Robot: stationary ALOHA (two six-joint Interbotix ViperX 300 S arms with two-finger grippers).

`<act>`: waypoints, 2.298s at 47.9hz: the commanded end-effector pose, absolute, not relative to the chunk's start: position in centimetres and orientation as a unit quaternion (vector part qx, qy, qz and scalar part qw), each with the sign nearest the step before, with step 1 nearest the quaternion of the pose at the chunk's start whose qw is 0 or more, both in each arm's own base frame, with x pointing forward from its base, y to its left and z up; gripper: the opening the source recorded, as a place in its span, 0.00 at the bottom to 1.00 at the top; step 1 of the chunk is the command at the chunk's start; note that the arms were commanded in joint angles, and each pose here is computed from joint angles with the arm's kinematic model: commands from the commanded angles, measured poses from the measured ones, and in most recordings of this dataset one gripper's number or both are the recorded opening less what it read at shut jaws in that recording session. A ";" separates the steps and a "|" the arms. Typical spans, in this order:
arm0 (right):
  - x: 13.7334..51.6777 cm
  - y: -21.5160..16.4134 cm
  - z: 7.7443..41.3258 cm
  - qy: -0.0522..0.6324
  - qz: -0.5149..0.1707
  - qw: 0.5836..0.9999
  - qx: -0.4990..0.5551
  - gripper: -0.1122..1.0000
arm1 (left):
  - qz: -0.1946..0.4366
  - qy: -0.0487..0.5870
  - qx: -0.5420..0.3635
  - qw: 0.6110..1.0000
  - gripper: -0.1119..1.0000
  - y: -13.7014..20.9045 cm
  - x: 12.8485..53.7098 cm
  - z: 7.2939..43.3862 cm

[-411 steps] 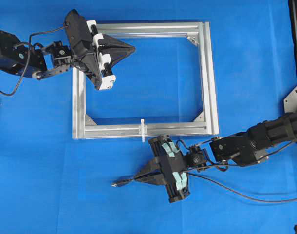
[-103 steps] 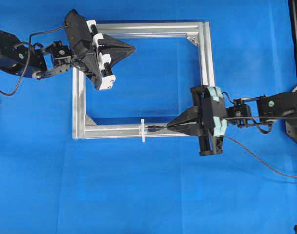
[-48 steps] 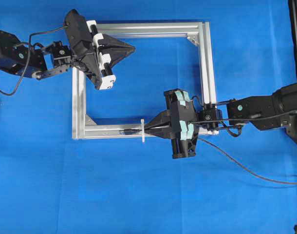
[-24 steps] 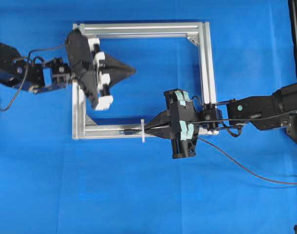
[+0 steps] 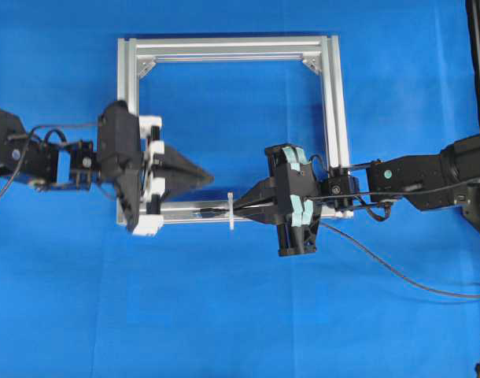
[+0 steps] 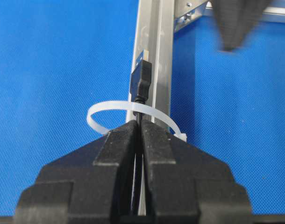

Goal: Insert the wire through the string loop located in the center.
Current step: 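Move the open left gripper toward the plug emerging from the loop, then position the left gripper around the USB plug beyond the loop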

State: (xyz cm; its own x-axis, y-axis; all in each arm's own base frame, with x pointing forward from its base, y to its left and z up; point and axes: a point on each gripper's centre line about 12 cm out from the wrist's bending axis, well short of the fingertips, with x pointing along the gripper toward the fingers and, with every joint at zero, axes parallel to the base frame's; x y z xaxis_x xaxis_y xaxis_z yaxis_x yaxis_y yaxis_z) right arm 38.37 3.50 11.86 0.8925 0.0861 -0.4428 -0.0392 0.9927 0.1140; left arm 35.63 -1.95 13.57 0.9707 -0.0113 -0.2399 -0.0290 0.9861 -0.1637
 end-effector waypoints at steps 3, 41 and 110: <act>38.9 3.5 12.9 0.212 0.033 0.975 0.051 0.09 | -0.022 0.105 -0.083 0.991 0.10 -3.7 35.7 14.7; 38.9 3.5 12.9 0.211 0.034 0.976 0.049 0.09 | -0.040 0.105 -0.077 0.991 0.10 -5.0 35.8 14.8; 38.8 3.5 12.9 0.212 0.034 0.975 0.048 0.09 | -0.018 0.205 -0.075 0.976 0.92 -4.1 37.2 11.1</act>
